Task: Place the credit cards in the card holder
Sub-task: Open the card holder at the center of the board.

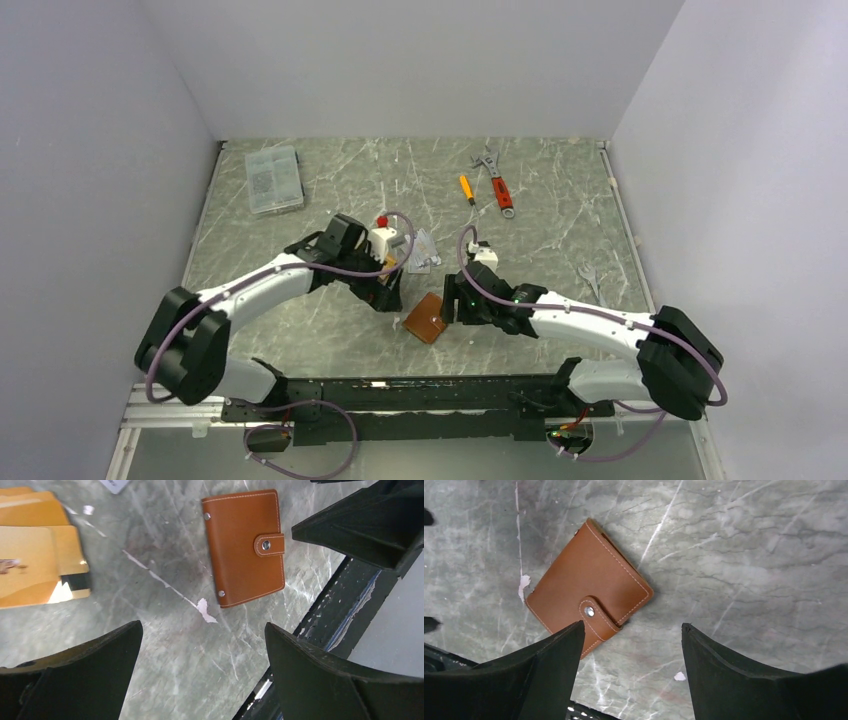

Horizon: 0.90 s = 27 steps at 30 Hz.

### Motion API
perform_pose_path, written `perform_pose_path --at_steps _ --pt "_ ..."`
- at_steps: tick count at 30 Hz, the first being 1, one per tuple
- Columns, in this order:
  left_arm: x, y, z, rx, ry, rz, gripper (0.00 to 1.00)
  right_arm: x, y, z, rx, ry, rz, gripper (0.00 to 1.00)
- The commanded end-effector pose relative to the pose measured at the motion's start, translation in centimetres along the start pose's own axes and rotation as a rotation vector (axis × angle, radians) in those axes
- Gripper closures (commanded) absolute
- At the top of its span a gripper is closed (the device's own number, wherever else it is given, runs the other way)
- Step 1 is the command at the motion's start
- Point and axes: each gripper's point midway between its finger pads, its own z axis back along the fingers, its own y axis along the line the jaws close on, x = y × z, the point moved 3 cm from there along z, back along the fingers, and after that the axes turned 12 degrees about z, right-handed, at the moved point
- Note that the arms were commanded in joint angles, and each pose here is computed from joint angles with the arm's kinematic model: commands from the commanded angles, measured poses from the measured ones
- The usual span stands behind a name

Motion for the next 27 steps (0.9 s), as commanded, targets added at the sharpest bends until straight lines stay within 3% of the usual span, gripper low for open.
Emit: perform_pose_path --at_steps 1,9,12,27 --pt "1.3 -1.5 -2.2 -0.077 -0.001 -0.013 0.01 0.5 1.6 -0.6 0.074 -0.027 -0.041 0.28" --pt "-1.3 -1.7 -5.8 -0.150 0.126 0.054 0.01 0.1 2.4 -2.2 0.111 -0.009 -0.078 0.47" --pt "-1.8 -1.6 -6.4 -0.159 0.140 0.073 0.01 -0.3 2.4 -2.9 0.115 0.008 -0.089 0.60" --pt "-3.6 -0.5 -8.5 -0.193 0.171 0.111 0.01 -1.1 -1.1 -5.2 0.079 0.059 -0.193 0.97"
